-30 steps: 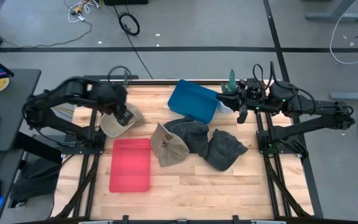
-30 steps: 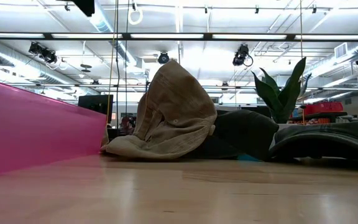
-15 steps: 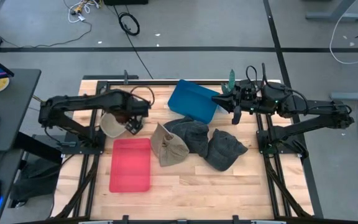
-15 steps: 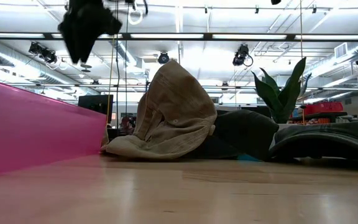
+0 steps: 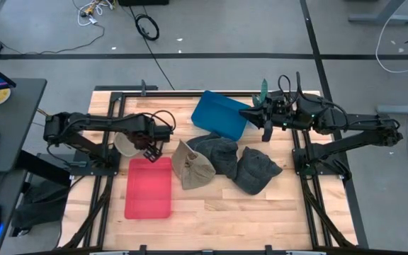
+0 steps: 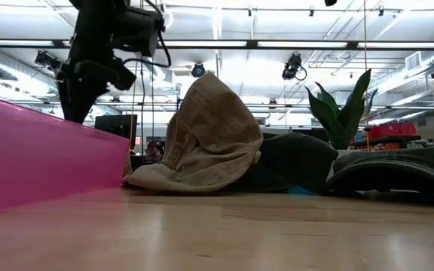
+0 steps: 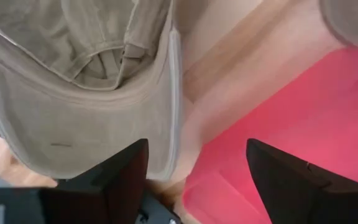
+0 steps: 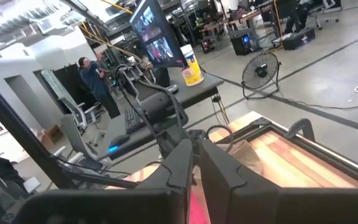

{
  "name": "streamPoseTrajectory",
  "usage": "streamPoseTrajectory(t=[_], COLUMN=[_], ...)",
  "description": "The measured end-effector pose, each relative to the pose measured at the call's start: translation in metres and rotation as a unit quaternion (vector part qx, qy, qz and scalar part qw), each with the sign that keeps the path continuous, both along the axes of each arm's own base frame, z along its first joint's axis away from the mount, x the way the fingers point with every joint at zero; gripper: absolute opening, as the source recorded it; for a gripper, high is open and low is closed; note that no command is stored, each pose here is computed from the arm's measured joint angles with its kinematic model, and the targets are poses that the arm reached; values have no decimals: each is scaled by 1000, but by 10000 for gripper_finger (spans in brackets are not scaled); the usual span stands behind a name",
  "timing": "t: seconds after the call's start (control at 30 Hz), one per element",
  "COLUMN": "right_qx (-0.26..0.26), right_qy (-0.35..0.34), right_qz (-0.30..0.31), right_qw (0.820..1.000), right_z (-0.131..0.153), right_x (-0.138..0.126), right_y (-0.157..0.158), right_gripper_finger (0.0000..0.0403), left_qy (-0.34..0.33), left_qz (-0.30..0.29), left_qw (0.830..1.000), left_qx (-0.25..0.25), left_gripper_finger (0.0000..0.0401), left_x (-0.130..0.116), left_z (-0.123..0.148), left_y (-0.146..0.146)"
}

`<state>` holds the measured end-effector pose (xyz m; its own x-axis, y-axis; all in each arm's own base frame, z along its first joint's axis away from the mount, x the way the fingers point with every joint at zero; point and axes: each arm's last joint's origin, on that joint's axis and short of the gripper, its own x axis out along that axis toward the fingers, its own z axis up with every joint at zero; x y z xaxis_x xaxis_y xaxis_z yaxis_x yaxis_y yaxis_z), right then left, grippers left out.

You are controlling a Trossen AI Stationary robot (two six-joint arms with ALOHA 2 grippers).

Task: Pick & Place hat
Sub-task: Put the left brown cap into the red bin

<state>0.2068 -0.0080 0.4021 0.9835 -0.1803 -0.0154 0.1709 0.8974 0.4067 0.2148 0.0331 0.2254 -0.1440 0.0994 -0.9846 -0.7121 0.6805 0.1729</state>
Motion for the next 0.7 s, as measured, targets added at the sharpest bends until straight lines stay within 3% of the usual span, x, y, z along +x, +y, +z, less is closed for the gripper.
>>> streamPoseTrajectory(t=[0.5, 0.7], right_qx=[0, 0], right_qy=[-8, -8], right_qz=[-1, -1], right_qw=[1000, 1000], right_z=[2, 2], right_x=[0, 0], right_y=[0, 0], right_gripper_finger=[36, 36], left_qy=[9, 6], left_qz=[-1, -8], left_qw=[1000, 1000], left_qx=[-8, 6], left_gripper_finger=[275, 224], left_x=[-12, -12], left_z=[-29, -29], left_y=[18, 25])
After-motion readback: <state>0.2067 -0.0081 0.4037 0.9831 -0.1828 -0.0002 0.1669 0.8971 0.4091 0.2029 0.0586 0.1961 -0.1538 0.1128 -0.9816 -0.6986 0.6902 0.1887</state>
